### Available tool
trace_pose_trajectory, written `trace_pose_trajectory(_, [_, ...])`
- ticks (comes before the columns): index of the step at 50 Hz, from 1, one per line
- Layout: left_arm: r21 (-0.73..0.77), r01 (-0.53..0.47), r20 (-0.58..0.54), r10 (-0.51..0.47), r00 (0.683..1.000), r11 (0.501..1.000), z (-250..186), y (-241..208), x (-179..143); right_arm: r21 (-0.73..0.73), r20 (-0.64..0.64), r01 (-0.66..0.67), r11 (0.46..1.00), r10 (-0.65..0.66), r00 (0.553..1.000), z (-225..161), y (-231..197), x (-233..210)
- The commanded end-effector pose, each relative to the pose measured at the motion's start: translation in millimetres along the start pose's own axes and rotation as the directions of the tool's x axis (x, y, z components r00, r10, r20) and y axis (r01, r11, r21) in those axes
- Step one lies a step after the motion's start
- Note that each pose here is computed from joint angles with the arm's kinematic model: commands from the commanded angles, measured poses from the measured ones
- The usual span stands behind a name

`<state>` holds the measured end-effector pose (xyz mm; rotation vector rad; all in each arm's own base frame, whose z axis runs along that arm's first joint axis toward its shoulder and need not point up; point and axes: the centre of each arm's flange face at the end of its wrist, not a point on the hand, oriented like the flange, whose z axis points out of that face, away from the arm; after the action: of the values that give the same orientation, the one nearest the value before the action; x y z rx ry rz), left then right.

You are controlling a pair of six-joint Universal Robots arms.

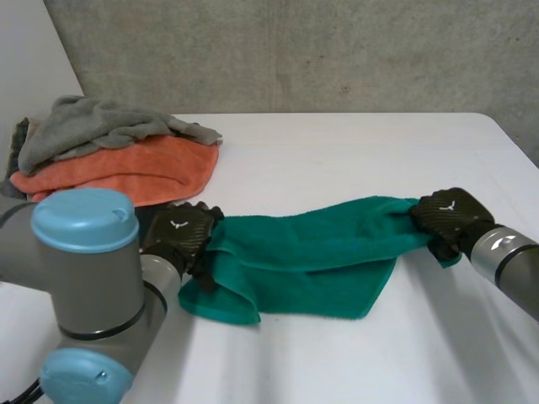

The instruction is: Fold the laundry.

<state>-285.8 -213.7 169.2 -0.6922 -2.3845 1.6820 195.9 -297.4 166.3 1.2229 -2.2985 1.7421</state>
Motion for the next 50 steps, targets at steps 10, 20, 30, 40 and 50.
trace_pose_trajectory(10, [-0.014,0.024,0.057,-0.023,0.998,1.0,77.4,11.8,-14.0,-0.031,-0.061,-0.018,0.999,0.017,0.998,-14.2,-2.5,28.1])
trace_pose_trajectory(20, [0.154,0.022,0.064,-0.032,0.997,0.988,29.5,-56.2,-24.4,0.003,-0.144,0.122,0.993,-0.12,0.982,-41.8,-44.4,55.2])
trace_pose_trajectory(30, [0.176,-0.147,0.013,0.147,0.989,0.973,-11.0,-69.3,-22.1,-0.011,-0.118,0.157,0.988,-0.157,0.98,-89.4,-85.2,56.2])
trace_pose_trajectory(40, [0.051,0.016,-0.094,-0.011,0.996,0.999,-11.1,-29.1,3.3,-0.06,-0.072,0.124,0.99,-0.128,0.989,-68.0,-65.3,47.7])
trace_pose_trajectory(50, [0.049,0.068,-0.164,-0.059,0.985,0.997,27.0,-3.8,38.8,-0.072,-0.1,0.08,0.994,-0.087,0.991,-62.7,-55.8,51.8])
